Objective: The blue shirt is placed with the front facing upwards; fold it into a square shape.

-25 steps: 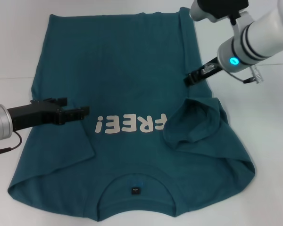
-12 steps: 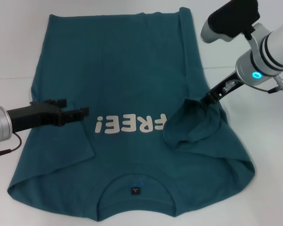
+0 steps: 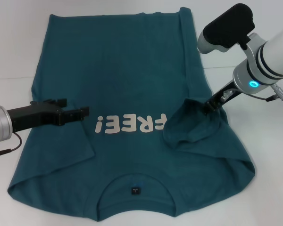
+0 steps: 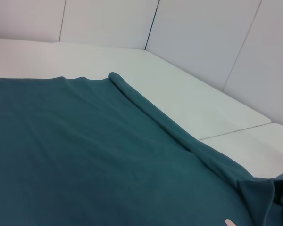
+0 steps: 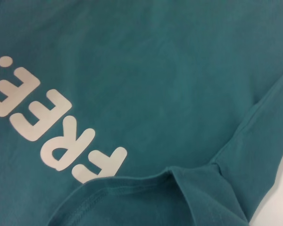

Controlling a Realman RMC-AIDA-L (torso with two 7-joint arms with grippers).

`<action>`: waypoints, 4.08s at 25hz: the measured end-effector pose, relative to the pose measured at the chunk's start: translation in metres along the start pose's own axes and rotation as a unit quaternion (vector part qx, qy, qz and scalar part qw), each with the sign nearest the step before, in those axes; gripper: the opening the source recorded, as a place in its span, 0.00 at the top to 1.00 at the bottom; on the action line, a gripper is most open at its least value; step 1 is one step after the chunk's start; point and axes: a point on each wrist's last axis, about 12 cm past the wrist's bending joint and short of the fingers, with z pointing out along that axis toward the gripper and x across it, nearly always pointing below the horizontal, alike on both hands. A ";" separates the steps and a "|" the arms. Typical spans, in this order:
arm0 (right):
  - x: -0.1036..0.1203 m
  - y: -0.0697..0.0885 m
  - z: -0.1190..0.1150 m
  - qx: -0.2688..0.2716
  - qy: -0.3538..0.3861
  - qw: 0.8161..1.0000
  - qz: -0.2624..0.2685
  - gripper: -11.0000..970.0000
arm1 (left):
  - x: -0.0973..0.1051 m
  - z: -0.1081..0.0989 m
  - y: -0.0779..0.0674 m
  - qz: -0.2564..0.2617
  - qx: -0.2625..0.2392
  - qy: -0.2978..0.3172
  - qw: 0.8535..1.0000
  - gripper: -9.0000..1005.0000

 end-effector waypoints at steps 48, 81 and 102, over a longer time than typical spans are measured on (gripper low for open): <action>-0.024 0.009 -0.013 0.030 -0.009 0.999 0.007 0.77 | 0.004 -0.001 0.000 0.002 -0.001 0.000 1.000 0.12; -0.022 0.023 0.025 0.062 0.004 0.998 -0.029 0.83 | 0.006 0.000 0.002 -0.003 -0.010 0.002 1.000 0.12; -0.046 0.006 0.016 0.081 -0.038 0.995 0.033 0.98 | 0.006 0.000 0.002 0.003 -0.011 -0.001 1.000 0.12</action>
